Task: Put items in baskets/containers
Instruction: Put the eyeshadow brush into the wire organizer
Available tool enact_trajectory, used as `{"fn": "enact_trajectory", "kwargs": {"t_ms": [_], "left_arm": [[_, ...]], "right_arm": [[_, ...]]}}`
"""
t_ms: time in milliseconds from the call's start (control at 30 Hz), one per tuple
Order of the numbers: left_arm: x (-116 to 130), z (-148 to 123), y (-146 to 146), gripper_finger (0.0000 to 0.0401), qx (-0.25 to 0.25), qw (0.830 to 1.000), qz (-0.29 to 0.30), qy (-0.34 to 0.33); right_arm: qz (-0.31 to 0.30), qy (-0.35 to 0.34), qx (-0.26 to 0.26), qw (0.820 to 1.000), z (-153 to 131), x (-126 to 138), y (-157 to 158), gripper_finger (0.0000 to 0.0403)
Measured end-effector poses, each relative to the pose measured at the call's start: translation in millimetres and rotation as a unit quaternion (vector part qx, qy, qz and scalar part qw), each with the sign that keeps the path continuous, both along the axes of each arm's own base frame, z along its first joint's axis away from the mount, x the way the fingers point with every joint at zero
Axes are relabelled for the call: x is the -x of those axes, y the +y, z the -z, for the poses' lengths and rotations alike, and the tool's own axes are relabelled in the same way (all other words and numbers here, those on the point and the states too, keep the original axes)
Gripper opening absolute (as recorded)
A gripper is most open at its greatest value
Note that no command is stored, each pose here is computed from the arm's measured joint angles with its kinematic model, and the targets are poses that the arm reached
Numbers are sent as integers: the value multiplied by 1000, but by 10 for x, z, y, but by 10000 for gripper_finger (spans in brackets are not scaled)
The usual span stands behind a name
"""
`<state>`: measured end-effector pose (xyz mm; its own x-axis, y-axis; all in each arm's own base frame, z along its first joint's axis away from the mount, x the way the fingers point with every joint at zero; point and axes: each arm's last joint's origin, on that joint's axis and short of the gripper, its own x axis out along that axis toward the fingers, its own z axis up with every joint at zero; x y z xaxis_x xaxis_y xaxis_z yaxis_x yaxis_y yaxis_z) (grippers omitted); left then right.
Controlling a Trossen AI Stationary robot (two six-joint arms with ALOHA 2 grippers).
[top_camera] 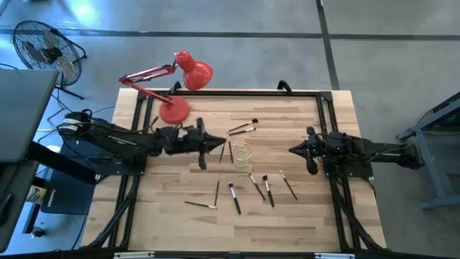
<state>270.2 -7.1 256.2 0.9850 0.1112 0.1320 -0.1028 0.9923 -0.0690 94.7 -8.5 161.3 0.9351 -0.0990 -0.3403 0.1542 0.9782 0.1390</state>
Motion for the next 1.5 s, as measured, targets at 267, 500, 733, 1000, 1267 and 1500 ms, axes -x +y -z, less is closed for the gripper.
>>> {"fn": "enact_trajectory", "kwargs": {"t_ms": [267,500,733,1000,1267,1500], "left_arm": [[-287,106,242,0,-9,999,13,-49],[-567,122,382,0,-22,997,25,-63],[-675,282,483,0,-27,999,19,-29],[-740,465,496,0,-25,1000,9,0],[-764,534,486,0,-21,999,23,20],[-765,553,480,6,-42,998,32,28]], "right_arm": [[0,0,0,1000,0,0,0,1],[0,0,0,1000,-1,0,0,0],[0,0,0,1000,0,0,0,0],[0,0,0,1000,-1,0,0,0],[0,0,0,1000,0,0,0,1],[0,0,0,1000,-1,0,0,1]]}}
